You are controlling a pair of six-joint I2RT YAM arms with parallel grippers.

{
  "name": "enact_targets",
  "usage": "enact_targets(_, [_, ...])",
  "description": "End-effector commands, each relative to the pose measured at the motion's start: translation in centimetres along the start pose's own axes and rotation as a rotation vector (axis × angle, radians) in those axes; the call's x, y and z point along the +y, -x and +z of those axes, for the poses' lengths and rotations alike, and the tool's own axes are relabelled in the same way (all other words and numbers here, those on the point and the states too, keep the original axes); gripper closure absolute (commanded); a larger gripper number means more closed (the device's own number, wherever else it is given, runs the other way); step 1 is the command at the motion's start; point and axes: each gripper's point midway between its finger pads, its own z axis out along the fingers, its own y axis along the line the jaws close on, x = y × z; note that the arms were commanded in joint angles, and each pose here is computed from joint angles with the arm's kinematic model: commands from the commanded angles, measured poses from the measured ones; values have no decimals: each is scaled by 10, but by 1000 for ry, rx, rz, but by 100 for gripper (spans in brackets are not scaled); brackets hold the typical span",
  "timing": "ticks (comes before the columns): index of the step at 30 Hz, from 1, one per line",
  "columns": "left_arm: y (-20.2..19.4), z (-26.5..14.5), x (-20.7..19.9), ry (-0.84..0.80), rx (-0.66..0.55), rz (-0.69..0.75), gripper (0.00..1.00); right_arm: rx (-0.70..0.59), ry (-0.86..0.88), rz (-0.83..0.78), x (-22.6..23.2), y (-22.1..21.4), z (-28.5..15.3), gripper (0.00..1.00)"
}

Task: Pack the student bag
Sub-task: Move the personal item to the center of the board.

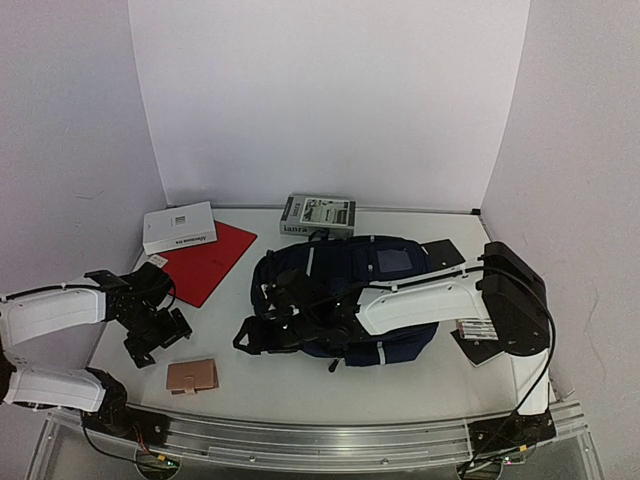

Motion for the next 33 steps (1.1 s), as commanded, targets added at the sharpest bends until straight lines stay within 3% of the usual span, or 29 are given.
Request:
enact_targets(1, [-7, -4, 16, 54, 21, -54, 2, -58, 52, -2, 19, 20, -1, 38])
enact_targets(7, [-33, 0, 13, -11, 155, -42, 11, -60, 41, 1, 15, 20, 0, 40])
enact_targets(11, [-47, 5, 2, -104, 215, -29, 23, -64, 36, 0, 14, 20, 1, 41])
enact_targets(17, [-58, 11, -27, -215, 260, 58, 31, -76, 16, 1, 8, 19, -5, 42])
enact_targets(22, [-69, 7, -80, -405, 253, 194, 33, -82, -21, 15, -7, 16, -13, 43])
enact_targets(26, [-78, 6, -109, -467, 269, 271, 33, -66, -42, 49, -25, 11, -18, 43])
enact_targets(33, [-75, 13, -85, -356, 249, 265, 30, -23, -16, 96, -32, -3, -20, 45])
